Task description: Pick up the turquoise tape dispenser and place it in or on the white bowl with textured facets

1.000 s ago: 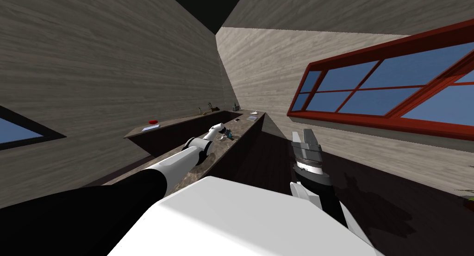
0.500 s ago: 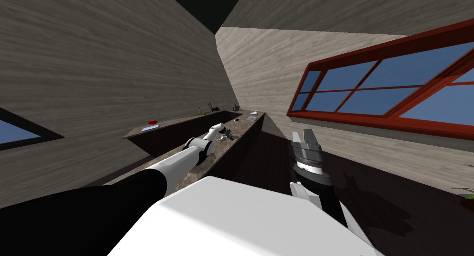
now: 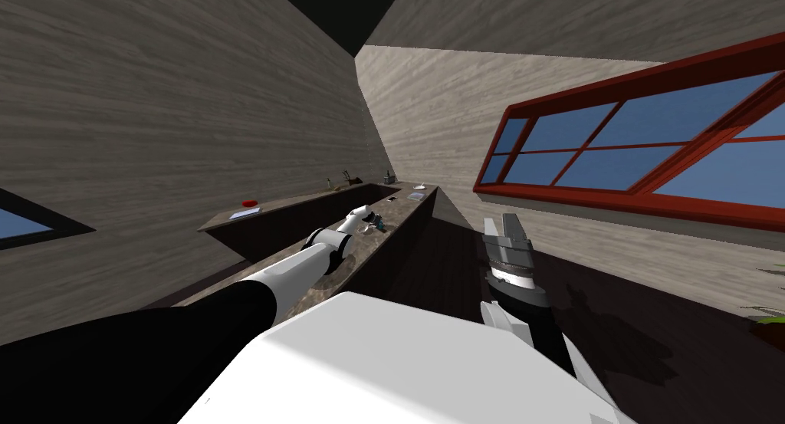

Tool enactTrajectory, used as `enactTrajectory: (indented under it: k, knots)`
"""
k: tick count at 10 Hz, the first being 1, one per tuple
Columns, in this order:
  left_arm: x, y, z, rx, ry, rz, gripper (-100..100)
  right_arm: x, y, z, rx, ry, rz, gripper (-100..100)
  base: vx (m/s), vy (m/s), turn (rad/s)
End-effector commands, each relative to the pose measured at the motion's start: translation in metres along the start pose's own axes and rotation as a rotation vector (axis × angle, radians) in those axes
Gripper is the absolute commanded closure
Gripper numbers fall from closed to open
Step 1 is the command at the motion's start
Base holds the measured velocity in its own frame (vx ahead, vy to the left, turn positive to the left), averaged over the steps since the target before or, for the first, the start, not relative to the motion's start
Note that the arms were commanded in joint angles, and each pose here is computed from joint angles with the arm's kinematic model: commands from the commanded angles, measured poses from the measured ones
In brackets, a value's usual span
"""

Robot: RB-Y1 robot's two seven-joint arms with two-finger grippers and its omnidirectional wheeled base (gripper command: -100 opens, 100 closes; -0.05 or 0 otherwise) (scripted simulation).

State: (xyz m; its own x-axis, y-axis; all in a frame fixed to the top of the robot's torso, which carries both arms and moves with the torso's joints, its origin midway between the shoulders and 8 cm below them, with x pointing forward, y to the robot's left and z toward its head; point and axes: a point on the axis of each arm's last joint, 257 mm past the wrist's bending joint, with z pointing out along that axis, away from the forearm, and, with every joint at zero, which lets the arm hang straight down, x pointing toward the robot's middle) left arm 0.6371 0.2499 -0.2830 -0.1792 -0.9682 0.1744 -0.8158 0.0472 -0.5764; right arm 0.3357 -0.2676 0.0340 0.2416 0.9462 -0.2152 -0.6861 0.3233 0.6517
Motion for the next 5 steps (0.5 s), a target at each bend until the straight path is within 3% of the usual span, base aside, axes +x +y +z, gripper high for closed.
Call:
enactTrajectory:
  k: [1, 2, 3, 4, 5]
  knots:
    - [0.0, 0.0, 0.0, 0.0, 0.0, 0.0, 100, 0.0, 0.0, 0.0, 0.0, 0.0, 0.0, 0, 0.0, 0.0, 0.0]
    - [0.0, 0.0001, 0.0, 0.0, 0.0, 0.0, 100, 0.0, 0.0, 0.0, 0.0, 0.0, 0.0, 0, 0.0, 0.0, 0.0]
    - [0.0, 0.0002, 0.0001, 0.0, 0.0, 0.0, 0, 0.0, 0.0, 0.0, 0.0, 0.0, 0.0, 0, 0.0, 0.0, 0.0]
    - [0.0, 0.0001, 0.0, 0.0, 0.0, 0.0, 100, 0.0, 0.0, 0.0, 0.0, 0.0, 0.0, 0, 0.0, 0.0, 0.0]
    - [-0.0001, -0.0003, -0.0001, 0.001, 0.0, 0.0, 0, 0.0, 0.0, 0.0, 0.0, 0.0, 0.0, 0, 0.0, 0.0, 0.0]
